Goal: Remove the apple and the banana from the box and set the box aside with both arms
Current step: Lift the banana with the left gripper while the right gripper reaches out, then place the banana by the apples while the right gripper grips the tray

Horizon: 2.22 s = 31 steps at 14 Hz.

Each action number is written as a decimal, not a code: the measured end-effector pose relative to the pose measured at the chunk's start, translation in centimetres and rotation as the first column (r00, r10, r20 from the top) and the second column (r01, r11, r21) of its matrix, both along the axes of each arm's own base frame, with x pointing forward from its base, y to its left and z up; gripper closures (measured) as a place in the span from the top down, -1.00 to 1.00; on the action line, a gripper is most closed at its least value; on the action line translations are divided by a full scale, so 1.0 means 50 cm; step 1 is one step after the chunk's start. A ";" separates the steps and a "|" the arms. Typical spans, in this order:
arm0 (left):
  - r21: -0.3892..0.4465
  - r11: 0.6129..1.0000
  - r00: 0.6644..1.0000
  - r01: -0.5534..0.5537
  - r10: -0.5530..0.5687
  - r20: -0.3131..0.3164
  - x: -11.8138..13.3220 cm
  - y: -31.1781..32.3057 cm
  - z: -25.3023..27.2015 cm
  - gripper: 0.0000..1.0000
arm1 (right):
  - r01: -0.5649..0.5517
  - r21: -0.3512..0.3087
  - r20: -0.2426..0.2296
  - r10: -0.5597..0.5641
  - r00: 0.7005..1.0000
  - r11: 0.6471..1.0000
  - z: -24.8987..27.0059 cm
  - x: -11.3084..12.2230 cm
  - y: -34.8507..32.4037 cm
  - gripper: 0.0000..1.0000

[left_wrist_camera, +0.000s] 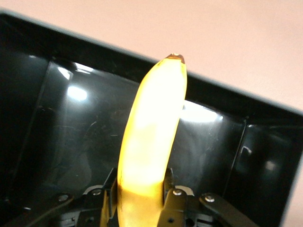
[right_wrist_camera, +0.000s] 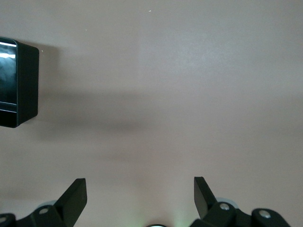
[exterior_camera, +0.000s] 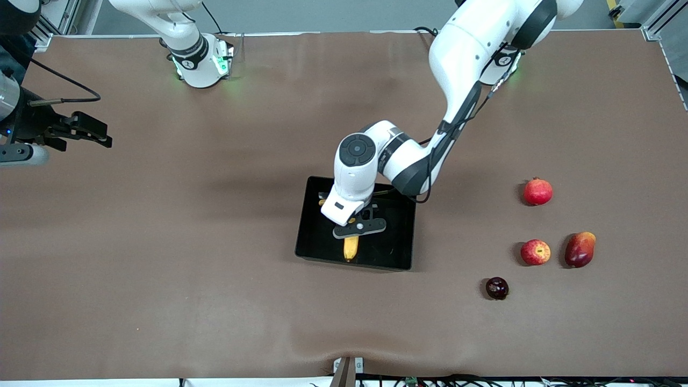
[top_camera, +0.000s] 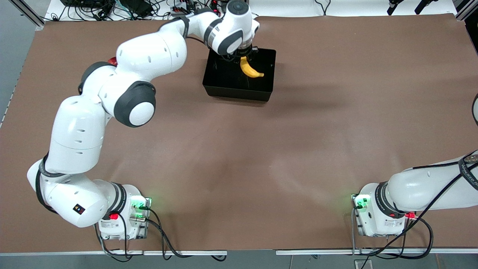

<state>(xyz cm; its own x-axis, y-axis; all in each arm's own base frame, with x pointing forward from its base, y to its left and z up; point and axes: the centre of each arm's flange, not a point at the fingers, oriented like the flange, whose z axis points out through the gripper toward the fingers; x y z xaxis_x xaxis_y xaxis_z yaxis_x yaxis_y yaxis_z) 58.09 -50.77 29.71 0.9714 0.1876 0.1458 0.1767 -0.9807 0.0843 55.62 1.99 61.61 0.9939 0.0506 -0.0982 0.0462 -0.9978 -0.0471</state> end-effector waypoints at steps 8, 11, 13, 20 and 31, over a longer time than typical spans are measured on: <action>-0.026 0.999 1.000 -0.019 0.019 -0.004 0.114 0.230 0.268 -0.21 | 0.000 0.003 0.004 0.000 1.000 1.000 0.000 0.001 0.001 1.00; -0.009 1.000 0.998 0.017 -0.017 -0.061 0.156 0.393 0.330 -0.21 | -0.012 0.043 0.028 0.010 1.000 0.999 -0.012 0.019 0.025 1.00; 0.019 0.998 0.993 0.057 -0.055 -0.100 0.177 0.513 0.333 -0.21 | -0.020 0.088 0.024 0.018 1.000 0.996 -0.048 0.046 0.052 1.00; 0.046 0.980 0.952 0.194 -0.177 -0.250 0.138 0.923 0.260 -0.21 | -0.142 0.102 -0.050 0.148 0.988 0.985 -0.248 0.115 0.241 1.00; -0.008 0.895 0.875 0.445 -0.437 -0.209 0.012 1.395 -0.028 -0.21 | -0.009 0.046 -0.015 0.010 1.000 0.999 -0.538 0.136 0.578 1.00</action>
<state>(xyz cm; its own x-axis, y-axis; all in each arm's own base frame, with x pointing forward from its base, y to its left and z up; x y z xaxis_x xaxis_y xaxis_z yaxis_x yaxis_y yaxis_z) 58.68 18.98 28.32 0.9611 -0.2689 -0.0622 -0.2658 -0.9625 0.0538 62.41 30.87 34.70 0.9918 0.0645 -0.1106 0.0542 -0.9941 -0.0937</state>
